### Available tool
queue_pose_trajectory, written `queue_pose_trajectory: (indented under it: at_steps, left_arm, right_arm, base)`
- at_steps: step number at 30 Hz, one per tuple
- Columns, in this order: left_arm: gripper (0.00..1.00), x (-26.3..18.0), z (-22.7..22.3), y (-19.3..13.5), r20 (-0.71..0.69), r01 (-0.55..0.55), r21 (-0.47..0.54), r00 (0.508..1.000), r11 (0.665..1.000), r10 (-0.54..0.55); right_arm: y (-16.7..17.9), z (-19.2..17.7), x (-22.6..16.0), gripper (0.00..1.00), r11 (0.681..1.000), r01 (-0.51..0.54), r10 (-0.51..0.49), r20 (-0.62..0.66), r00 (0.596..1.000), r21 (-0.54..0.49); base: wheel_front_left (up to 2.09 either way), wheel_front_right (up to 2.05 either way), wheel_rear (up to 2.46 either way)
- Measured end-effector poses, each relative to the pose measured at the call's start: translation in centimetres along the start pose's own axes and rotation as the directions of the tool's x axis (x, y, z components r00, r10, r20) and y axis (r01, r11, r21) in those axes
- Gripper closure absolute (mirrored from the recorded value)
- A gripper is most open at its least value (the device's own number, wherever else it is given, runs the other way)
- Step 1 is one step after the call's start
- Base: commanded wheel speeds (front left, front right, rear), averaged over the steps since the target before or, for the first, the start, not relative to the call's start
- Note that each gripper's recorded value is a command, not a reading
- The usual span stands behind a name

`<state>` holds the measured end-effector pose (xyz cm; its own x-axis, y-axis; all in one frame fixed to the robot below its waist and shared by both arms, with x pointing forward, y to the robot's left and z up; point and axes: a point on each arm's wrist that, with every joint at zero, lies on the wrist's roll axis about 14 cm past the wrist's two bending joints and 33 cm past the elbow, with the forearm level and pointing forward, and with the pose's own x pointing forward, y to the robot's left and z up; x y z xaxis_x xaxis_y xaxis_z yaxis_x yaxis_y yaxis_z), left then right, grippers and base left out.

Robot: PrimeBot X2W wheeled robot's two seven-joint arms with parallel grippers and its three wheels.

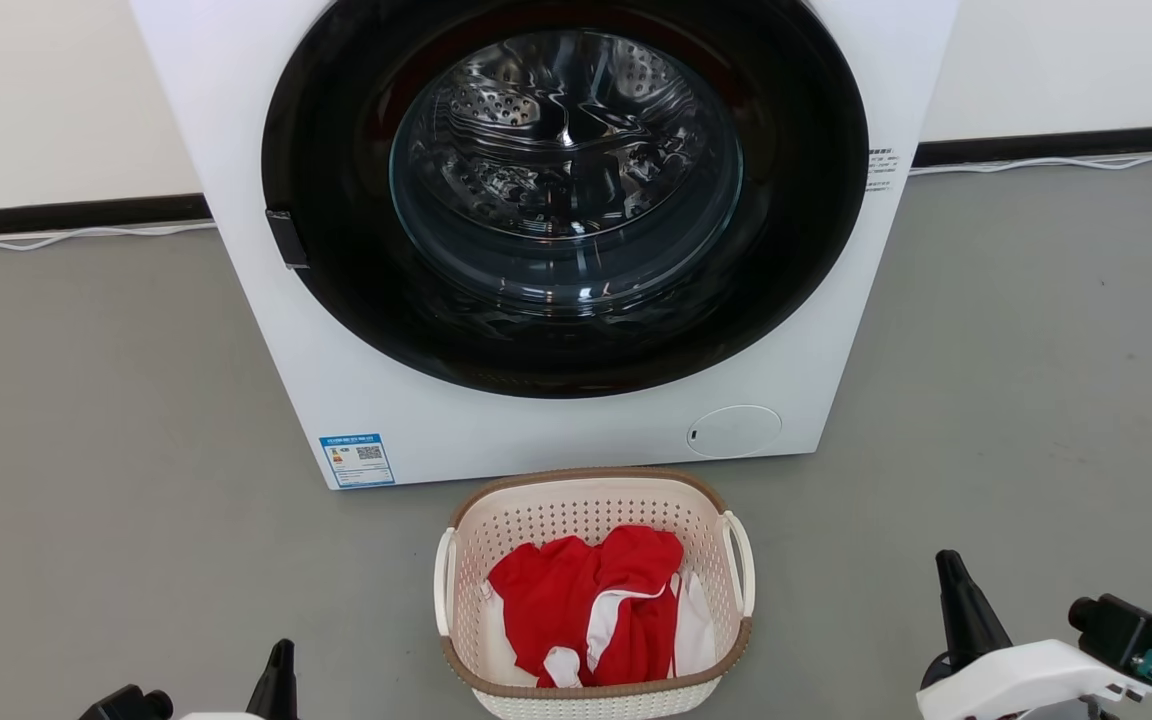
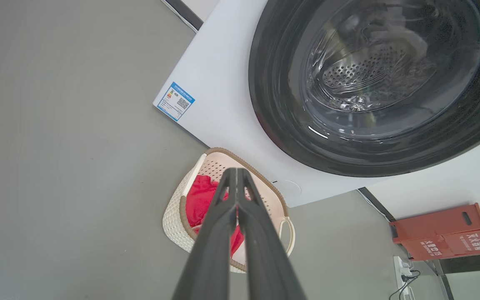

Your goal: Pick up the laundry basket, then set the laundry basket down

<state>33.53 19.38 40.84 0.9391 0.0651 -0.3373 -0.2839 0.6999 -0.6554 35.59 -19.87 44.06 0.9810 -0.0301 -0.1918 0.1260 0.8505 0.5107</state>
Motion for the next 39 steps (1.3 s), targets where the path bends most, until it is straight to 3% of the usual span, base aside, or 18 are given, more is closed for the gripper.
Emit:
queue_pose_trajectory:
  at_steps: [19, 39]
  left_arm:
    - [1.0, 0.5, 0.8, -1.1, 0.001, 0.036, -0.181, 0.999, 0.983, -0.036]
    - [1.0, 0.9, 1.8, -2.6, 0.012, 0.09, -0.38, 0.996, 0.92, -0.092]
  right_arm:
    - [0.0, 0.7, 0.3, 1.0, 0.972, 0.011, -0.013, 0.009, 1.0, 0.235]
    - [0.2, 1.6, 0.7, 1.0, 0.877, -0.004, -0.009, 0.024, 1.0, 0.481]
  base:
    - [0.0, 0.0, 0.0]
    - [0.0, 0.0, 0.0]
